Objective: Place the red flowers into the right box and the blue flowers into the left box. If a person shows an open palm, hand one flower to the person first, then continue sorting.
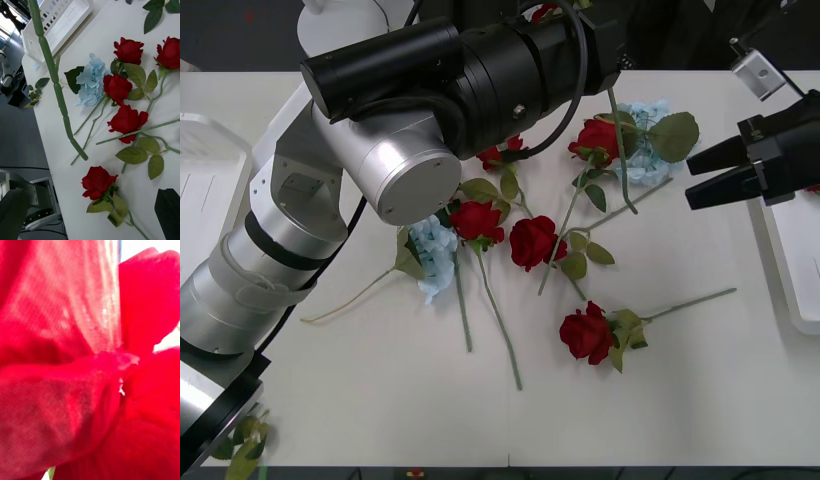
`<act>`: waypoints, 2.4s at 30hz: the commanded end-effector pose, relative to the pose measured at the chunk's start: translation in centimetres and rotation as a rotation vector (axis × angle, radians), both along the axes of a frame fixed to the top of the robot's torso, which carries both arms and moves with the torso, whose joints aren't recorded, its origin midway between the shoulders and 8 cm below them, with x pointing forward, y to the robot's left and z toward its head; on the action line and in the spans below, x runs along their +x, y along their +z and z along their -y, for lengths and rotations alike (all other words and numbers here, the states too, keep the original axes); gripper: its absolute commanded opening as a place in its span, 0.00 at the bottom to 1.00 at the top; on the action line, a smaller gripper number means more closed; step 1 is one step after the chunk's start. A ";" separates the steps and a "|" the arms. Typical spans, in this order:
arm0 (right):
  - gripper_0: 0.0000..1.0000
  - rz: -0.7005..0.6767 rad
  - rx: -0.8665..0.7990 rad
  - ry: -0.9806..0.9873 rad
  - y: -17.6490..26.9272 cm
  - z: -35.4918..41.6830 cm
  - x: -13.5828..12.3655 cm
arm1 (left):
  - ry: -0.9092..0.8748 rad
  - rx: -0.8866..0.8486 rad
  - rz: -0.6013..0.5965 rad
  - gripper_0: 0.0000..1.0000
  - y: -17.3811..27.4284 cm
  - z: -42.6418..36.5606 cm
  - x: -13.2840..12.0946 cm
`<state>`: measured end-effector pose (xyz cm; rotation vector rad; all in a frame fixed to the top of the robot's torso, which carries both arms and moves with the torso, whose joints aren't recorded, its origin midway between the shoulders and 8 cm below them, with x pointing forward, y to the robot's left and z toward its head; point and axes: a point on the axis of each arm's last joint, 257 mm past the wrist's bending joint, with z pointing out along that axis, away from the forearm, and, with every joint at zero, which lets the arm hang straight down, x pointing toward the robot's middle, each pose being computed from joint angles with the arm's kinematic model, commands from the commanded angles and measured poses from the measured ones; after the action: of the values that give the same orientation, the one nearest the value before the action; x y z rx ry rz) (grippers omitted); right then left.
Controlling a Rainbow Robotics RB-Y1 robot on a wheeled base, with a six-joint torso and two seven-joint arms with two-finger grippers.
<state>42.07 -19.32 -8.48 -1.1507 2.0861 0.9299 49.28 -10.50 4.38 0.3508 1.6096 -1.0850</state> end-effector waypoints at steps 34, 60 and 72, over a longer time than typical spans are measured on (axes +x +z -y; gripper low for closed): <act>0.00 0.086 0.156 0.028 -2.7 -13.1 0.8 | -0.043 -0.020 0.075 0.00 3.3 1.9 -1.7; 0.00 0.149 -0.010 0.044 -4.1 -11.3 2.0 | -0.043 -0.020 0.075 1.00 3.3 1.9 -1.7; 0.00 0.049 -0.167 -0.121 -5.9 -4.4 4.8 | -0.002 0.052 0.075 1.00 1.4 -2.5 -0.9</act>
<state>45.11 -12.41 -16.28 -1.1737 2.1389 0.7467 49.79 -9.36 4.14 0.3580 1.6141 -1.0497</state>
